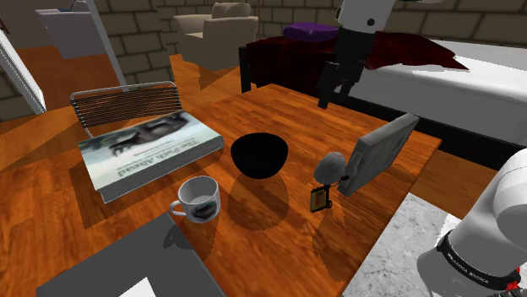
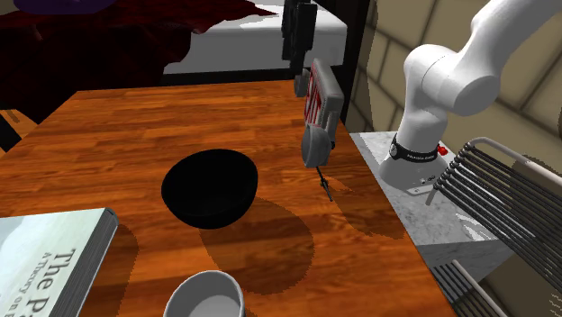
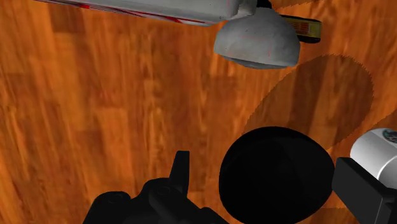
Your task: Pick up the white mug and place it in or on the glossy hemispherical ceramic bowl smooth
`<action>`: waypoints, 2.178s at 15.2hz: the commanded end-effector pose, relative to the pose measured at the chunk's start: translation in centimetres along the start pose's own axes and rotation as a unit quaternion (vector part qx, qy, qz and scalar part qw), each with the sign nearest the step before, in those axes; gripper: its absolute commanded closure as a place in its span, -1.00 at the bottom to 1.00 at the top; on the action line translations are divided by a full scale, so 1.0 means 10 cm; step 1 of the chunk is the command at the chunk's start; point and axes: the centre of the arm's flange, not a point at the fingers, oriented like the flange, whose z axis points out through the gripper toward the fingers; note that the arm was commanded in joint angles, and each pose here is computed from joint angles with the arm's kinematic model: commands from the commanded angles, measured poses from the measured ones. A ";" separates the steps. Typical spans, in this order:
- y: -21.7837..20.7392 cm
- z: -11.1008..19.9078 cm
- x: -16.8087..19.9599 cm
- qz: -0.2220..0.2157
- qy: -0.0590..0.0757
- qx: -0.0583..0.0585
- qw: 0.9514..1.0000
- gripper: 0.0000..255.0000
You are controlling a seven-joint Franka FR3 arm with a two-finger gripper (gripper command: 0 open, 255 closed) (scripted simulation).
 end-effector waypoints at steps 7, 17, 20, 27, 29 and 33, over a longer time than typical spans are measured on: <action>-0.76 0.59 0.49 0.003 -0.023 -0.002 1.000 -1.00; -1.70 1.39 1.09 0.007 -0.053 -0.006 0.999 -1.00; -1.98 1.64 1.26 0.008 -0.061 -0.007 0.998 -1.00; -2.61 2.22 1.64 0.011 -0.082 -0.009 0.997 -1.00; -2.61 2.32 1.62 0.011 -0.082 -0.009 0.997 -1.00; -2.61 2.53 1.58 0.011 -0.082 -0.009 0.997 -1.00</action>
